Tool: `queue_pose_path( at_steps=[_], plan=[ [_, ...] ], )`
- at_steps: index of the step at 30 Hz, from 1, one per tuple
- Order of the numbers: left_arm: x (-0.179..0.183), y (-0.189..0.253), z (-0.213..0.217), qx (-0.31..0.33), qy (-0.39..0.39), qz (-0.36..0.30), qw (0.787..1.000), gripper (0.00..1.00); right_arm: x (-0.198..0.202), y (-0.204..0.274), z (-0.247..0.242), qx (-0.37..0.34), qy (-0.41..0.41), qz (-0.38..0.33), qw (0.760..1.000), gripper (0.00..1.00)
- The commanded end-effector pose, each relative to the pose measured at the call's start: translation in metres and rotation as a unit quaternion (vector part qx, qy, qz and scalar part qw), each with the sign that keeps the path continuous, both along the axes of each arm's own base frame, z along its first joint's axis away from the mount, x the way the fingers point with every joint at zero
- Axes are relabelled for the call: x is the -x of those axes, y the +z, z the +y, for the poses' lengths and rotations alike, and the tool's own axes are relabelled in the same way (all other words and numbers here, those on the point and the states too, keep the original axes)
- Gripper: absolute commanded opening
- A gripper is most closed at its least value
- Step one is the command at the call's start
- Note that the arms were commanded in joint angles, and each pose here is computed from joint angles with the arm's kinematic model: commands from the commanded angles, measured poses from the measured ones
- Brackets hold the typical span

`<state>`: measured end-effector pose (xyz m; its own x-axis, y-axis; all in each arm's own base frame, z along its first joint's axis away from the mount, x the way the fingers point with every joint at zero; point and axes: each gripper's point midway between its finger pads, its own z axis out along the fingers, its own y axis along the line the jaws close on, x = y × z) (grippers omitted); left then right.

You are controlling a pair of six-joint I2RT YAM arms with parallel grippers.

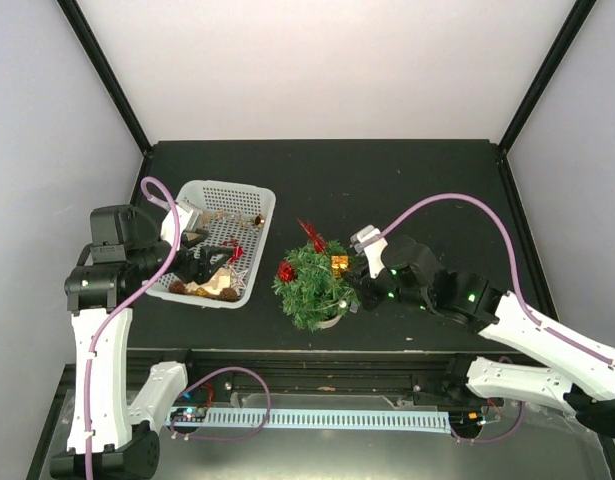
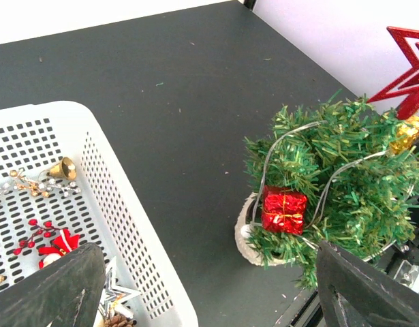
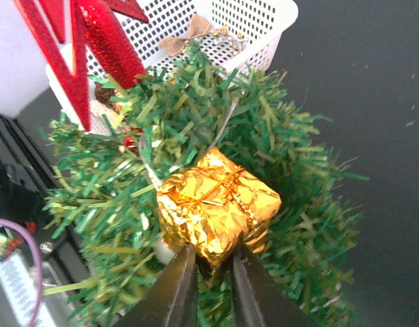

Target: Decorate the small christmas tree

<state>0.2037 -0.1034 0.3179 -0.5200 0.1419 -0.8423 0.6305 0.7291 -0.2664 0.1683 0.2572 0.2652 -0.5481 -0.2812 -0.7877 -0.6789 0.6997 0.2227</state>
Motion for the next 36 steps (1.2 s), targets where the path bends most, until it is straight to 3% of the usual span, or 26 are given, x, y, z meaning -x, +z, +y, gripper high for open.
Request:
queue_pose_path(
  at_steps=[1,3,7,18,25,31,36],
  plan=[
    [0.003,0.003,-0.003,0.01,-0.01,-0.005,1.0,0.85,0.005,0.011,-0.005,-0.007,0.011,-0.012,1.0,0.24],
    [0.002,0.003,-0.003,0.01,-0.01,-0.006,1.0,0.85,0.004,0.016,-0.007,-0.01,0.008,-0.019,1.0,0.35],
    [0.002,0.003,-0.003,0.009,-0.01,-0.006,1.0,0.85,0.002,0.023,-0.01,-0.008,0.001,-0.027,1.0,0.44],
    [0.002,0.0,-0.002,-0.001,-0.013,-0.006,1.0,0.85,0.002,0.047,-0.023,-0.021,-0.014,-0.049,0.999,0.63],
    [0.0,-0.01,0.004,-0.02,0.005,-0.012,1.0,0.85,-0.022,0.046,-0.06,0.005,-0.13,-0.077,0.989,0.99],
    [-0.003,-0.013,0.01,-0.034,0.022,-0.024,0.999,0.86,-0.076,0.024,-0.095,0.008,-0.253,-0.054,0.966,1.0],
    [-0.015,-0.007,0.013,-0.03,0.029,-0.036,0.998,0.86,-0.139,0.016,-0.153,-0.001,-0.398,-0.054,0.916,1.0]
  ],
)
